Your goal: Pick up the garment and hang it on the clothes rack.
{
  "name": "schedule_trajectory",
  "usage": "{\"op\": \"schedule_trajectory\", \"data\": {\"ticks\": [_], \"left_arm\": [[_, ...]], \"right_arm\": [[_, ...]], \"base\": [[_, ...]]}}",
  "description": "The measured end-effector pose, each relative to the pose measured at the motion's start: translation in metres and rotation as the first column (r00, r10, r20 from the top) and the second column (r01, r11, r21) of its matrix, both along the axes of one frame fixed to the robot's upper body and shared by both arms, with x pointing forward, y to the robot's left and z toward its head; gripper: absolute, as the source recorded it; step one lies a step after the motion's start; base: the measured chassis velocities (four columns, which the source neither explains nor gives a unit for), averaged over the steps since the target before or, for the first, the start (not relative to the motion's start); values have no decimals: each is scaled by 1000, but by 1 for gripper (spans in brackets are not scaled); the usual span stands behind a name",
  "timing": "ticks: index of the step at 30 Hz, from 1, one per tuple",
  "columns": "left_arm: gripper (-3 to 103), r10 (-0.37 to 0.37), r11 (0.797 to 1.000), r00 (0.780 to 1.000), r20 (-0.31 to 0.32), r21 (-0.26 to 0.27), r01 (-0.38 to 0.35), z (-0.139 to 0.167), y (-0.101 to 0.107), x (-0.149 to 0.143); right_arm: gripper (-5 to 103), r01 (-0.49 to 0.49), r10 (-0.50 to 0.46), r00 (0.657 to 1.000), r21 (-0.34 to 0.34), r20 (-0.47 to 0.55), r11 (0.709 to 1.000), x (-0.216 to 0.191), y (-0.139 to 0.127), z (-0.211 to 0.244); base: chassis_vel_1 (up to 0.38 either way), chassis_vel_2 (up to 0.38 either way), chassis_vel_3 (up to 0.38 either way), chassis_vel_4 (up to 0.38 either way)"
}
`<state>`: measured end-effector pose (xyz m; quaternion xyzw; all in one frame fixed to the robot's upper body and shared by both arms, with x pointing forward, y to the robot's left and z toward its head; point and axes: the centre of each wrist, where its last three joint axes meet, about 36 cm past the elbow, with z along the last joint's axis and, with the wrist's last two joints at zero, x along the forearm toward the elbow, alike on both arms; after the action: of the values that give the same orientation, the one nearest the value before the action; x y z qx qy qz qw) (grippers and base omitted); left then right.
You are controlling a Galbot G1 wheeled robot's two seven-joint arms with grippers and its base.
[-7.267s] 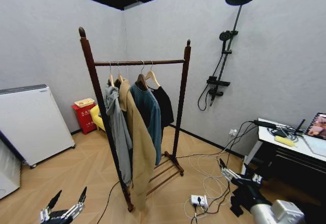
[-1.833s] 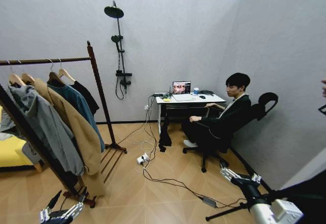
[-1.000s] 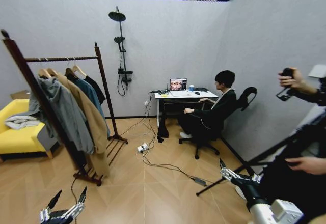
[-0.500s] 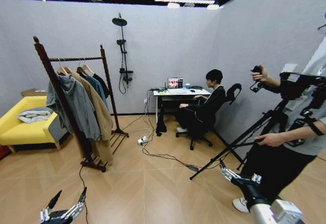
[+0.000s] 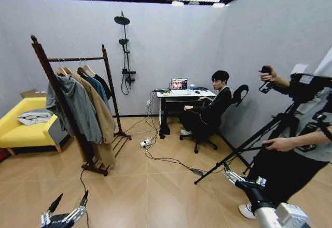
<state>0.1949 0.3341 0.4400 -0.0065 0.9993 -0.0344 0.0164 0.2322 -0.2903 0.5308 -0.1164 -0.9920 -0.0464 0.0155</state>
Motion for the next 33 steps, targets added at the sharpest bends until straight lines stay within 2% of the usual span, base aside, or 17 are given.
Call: {"op": "schedule_trajectory", "data": {"ticks": [33], "left_arm": [[100, 0, 1000, 1000, 0, 0, 0, 0, 0, 0]], "right_arm": [[100, 0, 0, 1000, 0, 0, 1000, 0, 0, 0]], "base": [[0, 0, 0, 0]]}}
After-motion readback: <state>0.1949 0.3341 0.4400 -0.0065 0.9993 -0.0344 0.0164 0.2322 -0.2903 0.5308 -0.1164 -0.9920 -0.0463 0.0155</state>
